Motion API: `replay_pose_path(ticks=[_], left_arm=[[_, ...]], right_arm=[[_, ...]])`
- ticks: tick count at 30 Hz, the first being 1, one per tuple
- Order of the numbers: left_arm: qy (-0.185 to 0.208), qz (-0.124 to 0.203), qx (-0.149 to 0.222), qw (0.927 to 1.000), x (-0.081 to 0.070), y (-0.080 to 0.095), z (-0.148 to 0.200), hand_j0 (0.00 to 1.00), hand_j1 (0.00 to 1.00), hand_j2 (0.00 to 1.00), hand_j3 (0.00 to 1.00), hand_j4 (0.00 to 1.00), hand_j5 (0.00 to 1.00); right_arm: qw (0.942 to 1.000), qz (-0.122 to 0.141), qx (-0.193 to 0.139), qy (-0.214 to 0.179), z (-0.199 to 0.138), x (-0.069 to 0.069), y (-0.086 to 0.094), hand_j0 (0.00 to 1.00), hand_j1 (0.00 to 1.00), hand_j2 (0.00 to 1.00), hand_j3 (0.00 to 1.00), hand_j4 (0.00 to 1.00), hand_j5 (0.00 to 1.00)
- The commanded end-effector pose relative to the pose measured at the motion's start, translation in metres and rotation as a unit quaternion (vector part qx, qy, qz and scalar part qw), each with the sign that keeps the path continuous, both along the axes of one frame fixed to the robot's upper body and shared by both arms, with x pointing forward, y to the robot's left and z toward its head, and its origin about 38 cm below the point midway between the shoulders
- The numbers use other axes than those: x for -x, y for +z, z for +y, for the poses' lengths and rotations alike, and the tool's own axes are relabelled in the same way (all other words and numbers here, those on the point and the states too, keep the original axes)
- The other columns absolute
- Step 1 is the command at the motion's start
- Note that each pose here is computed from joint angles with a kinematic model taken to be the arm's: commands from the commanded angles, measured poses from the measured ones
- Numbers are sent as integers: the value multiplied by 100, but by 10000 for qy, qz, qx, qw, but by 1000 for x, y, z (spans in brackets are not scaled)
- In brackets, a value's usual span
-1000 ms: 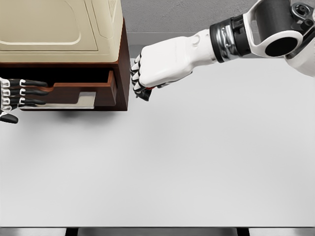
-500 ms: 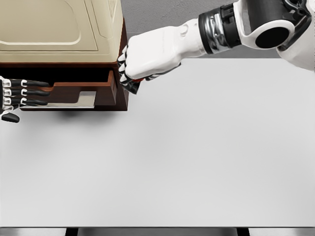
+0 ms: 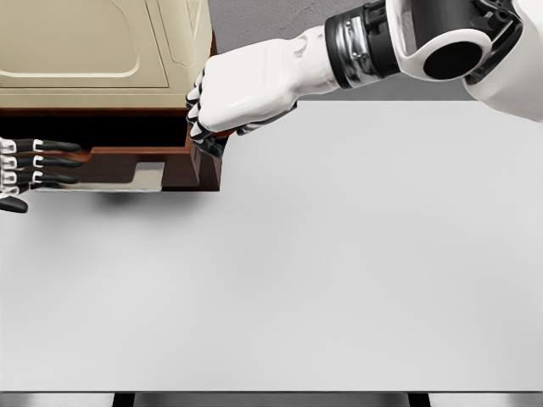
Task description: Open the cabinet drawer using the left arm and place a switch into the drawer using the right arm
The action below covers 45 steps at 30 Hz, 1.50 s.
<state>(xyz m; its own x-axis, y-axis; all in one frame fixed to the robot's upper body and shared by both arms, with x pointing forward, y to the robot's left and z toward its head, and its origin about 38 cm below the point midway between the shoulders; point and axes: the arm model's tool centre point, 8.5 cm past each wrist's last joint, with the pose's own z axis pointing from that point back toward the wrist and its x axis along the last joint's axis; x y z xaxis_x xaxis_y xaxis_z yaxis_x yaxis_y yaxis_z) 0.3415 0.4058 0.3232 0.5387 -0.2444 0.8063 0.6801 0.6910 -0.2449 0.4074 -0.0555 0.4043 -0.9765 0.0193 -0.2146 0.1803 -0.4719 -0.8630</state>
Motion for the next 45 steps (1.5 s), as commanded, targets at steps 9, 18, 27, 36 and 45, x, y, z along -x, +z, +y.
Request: replay_pose_path(ticks=[9,18,27,36,45], left_arm=[[-88,373,-716,9967,9,-48,8,100,100,100,100,100,100],[-163,439,-638,9969,8,-55,2,100,100,100,100,100,100],[-90,669,-713,9952,13,-61,7,100,100,100,100,100,100],[-88,758,-726,9944,15,-64,8,100,100,100,100,100,100],[-51,872,-758,9933,19,-69,11,100,100,100,100,100,100]], right_arm=[[10000,5,-65,-41,8,0,4,44,44,44,44,44,44],[9998,44,-141,-142,25,-6,9,44,44,44,44,44,44],[9995,70,-188,-234,41,-12,13,44,44,44,44,44,44],[9994,170,-163,-238,59,-17,7,44,44,44,44,44,44],[9993,255,-94,-273,69,-23,-1,43,43,43,43,43,43]])
